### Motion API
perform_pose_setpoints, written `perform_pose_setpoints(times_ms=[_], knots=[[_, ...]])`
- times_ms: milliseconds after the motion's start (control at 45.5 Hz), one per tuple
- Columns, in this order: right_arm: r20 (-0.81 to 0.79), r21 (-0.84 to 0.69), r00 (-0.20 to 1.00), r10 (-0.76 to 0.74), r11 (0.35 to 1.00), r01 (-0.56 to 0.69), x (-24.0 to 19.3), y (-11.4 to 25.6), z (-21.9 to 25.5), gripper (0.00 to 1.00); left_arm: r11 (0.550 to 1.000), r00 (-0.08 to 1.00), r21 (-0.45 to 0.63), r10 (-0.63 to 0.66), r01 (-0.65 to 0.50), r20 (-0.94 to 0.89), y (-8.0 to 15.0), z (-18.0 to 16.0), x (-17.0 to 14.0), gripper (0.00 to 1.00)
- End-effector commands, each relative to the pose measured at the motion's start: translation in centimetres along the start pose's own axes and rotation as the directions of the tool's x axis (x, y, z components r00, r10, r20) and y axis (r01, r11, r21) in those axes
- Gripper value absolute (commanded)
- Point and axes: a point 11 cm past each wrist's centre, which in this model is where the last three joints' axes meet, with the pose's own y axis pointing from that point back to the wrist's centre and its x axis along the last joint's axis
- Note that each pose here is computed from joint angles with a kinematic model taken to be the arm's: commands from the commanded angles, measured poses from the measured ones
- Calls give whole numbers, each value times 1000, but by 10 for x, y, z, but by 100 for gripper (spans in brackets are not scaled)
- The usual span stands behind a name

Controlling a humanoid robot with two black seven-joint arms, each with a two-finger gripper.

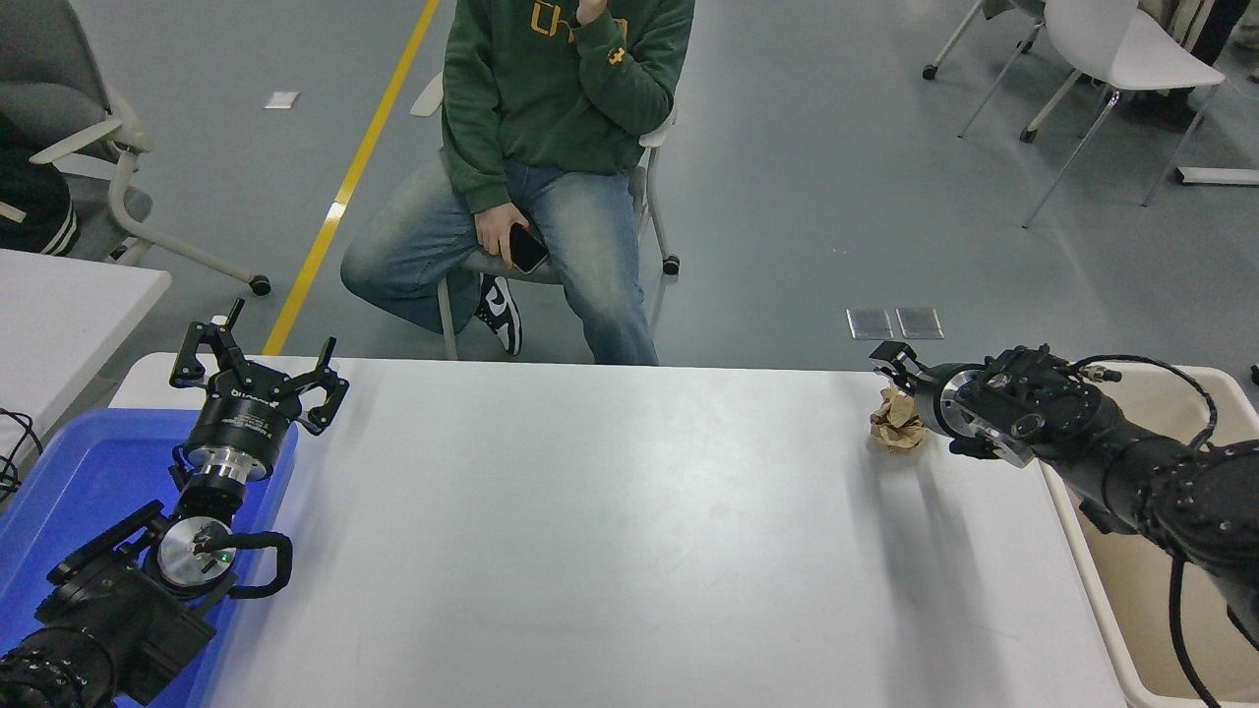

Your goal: Clean the table surface

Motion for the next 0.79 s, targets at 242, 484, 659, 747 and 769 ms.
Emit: perform_pose_setpoints(times_ms=[242,484,659,747,769], knots=[[-86,-20,996,5,1000,-7,-25,-7,5,90,1000,1000,-1,0,0,0,0,0,0,100],[-131,-19,991,-7,1000,5,-36,-8,2,82,1000,1000,0,0,0,0,0,0,0,100],[-169,-22,986,-1,1000,-2,-36,-8,3,75,1000,1000,0,0,0,0,0,0,0,100],[-181,-21,983,-4,1000,1,-37,-8,3,60,1000,1000,0,0,0,0,0,0,0,100],[-186,-21,983,-6,1000,2,-38,-8,3,57,1000,1000,0,0,0,0,0,0,0,100]])
